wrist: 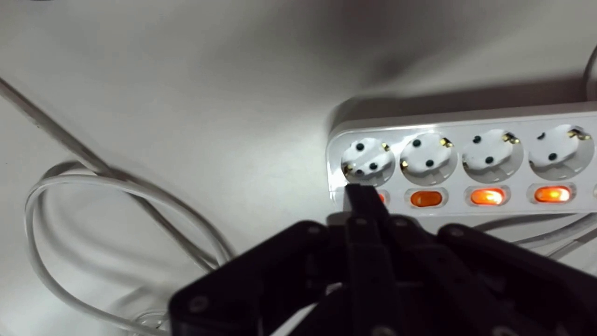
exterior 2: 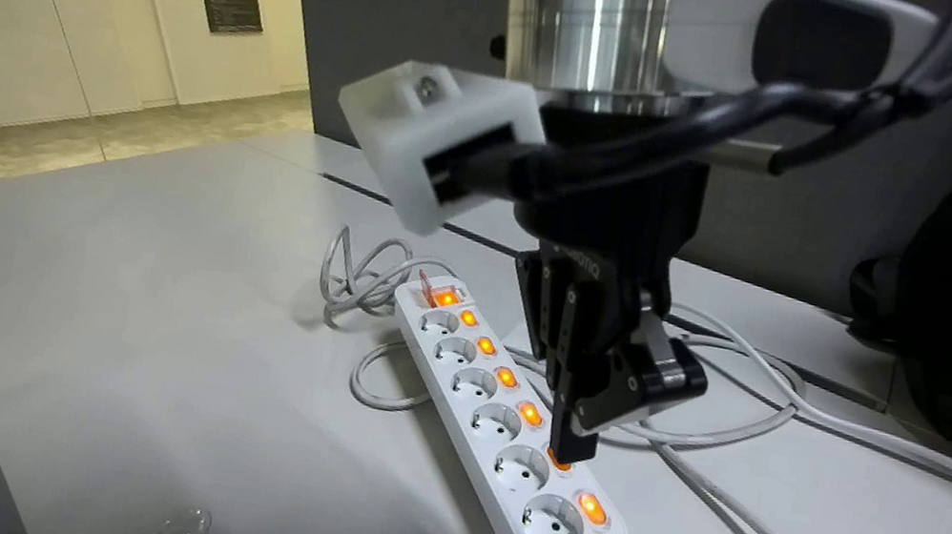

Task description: Turn on the second switch from the right

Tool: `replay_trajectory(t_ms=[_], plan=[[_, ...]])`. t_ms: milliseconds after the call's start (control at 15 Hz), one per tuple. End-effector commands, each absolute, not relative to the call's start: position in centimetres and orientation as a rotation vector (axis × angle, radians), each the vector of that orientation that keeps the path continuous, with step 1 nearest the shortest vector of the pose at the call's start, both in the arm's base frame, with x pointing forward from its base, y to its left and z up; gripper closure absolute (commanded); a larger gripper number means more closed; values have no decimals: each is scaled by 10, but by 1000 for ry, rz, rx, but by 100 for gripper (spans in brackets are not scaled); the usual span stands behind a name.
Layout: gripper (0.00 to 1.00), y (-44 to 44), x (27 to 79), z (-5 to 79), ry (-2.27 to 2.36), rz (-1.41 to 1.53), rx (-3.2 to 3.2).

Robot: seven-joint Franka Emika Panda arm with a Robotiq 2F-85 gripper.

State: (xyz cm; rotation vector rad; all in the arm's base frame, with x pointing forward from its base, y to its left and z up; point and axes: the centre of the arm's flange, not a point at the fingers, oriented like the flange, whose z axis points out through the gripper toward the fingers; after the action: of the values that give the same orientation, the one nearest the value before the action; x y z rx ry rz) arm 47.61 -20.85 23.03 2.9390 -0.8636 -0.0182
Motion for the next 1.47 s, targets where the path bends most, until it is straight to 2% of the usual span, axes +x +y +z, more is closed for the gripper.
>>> replay_trajectory(t_ms=[0,667,1267,1400], plan=[[100,-216,490,216,-857,-14,2926],[100,-192,504,193,-835,111,2953],[100,-198,523,177,-965,82,2975],[99,-191,514,178,-950,87,2967]])
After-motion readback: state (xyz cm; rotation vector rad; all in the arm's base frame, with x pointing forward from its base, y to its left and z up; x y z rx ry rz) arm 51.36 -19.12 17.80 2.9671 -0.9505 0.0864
